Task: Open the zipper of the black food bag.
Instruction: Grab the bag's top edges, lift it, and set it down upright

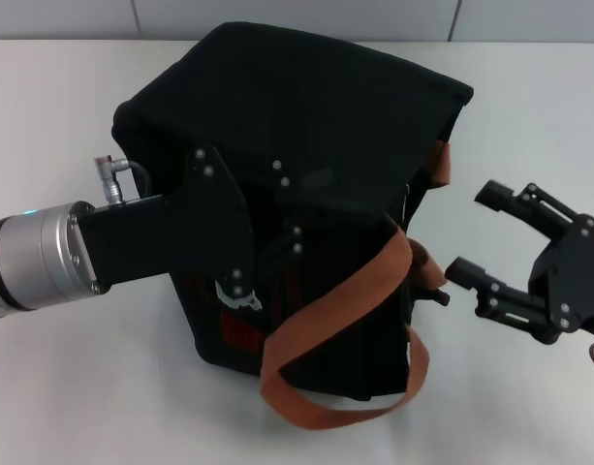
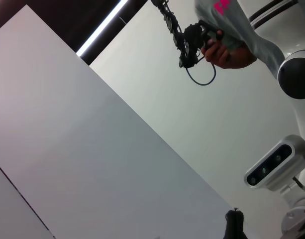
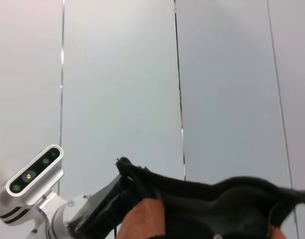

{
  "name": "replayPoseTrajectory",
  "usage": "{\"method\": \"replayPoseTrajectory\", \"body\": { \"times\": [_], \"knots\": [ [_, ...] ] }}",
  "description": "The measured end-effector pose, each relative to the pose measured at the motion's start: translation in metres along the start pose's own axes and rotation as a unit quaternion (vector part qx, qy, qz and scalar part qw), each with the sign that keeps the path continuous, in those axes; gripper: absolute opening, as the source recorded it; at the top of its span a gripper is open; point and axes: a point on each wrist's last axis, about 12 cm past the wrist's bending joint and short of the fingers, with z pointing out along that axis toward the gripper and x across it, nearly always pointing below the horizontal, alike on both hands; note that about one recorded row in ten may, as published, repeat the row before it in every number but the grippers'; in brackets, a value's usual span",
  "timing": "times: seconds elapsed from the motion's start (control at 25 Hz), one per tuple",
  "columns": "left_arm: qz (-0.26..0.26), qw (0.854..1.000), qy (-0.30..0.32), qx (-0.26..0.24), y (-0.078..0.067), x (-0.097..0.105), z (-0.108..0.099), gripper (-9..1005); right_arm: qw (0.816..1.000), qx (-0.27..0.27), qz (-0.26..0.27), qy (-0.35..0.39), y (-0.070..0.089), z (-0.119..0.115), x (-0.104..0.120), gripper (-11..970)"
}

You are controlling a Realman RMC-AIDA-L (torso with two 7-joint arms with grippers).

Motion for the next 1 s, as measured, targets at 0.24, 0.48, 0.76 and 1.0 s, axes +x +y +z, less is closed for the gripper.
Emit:
{"method": "replayPoseTrajectory", "body": {
  "times": [0.24,0.48,0.76,1.0],
  "knots": [
    [-0.003,1.000,-0.004,0.001,0.000,0.001,0.003,170,0.998,0.001,-0.066,-0.014,0.004,0.022,0.010,752],
    [-0.003,1.000,-0.003,0.001,0.000,0.001,0.003,169,0.997,0.000,-0.078,-0.001,-0.001,0.032,0.013,508],
    [-0.002,1.000,-0.004,0.002,0.001,0.001,0.004,169,0.996,-0.002,-0.088,0.008,-0.006,0.040,0.014,481],
    [-0.002,1.000,-0.004,0.002,0.001,0.001,0.004,169,0.995,0.000,-0.097,0.007,-0.006,0.044,0.015,447]
  ]
}}
